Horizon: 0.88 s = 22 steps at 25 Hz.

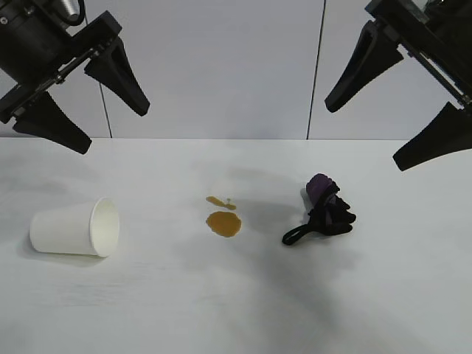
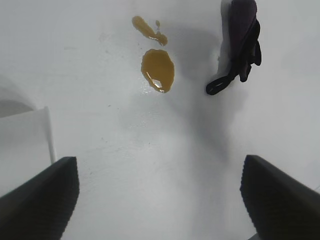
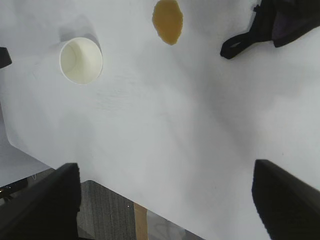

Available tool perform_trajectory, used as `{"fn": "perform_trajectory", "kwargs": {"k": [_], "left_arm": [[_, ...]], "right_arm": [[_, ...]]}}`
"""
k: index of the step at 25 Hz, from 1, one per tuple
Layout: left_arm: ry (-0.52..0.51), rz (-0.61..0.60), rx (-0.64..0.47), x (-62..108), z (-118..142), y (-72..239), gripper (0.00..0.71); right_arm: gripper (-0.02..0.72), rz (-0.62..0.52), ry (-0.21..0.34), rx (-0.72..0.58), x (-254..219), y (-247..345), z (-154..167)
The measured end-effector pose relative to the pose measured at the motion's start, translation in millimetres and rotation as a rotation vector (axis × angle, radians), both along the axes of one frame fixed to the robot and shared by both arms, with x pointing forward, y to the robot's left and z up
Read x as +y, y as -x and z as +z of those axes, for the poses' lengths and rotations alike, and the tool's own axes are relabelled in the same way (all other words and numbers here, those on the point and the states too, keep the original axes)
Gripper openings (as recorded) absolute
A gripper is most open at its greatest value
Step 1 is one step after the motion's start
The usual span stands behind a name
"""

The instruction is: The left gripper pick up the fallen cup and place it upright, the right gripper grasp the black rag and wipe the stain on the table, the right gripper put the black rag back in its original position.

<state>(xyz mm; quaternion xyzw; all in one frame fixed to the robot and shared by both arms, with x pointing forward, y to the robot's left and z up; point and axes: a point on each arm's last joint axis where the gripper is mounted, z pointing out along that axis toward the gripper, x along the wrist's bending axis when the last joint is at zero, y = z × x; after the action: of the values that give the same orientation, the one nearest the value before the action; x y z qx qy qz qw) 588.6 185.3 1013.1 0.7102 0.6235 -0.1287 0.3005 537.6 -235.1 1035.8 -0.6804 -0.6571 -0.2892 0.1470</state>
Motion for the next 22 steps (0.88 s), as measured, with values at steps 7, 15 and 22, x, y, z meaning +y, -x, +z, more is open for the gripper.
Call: {"fn": "perform_trajectory", "kwargs": {"k": [7, 15, 22], "left_arm": [[0.0, 0.0, 0.0, 0.0, 0.0, 0.0, 0.633], [0.0, 0.001, -0.001, 0.0, 0.0, -0.1, 0.633], [-0.002, 0.017, -0.021, 0.4, 0.3, -2.4, 0.633]], "right_arm": [[0.638, 0.0, 0.0, 0.0, 0.0, 0.1, 0.0], [0.638, 0.001, 0.0, 0.001, 0.0, 0.1, 0.0], [0.638, 0.001, 0.0, 0.001, 0.0, 0.1, 0.0]]}}
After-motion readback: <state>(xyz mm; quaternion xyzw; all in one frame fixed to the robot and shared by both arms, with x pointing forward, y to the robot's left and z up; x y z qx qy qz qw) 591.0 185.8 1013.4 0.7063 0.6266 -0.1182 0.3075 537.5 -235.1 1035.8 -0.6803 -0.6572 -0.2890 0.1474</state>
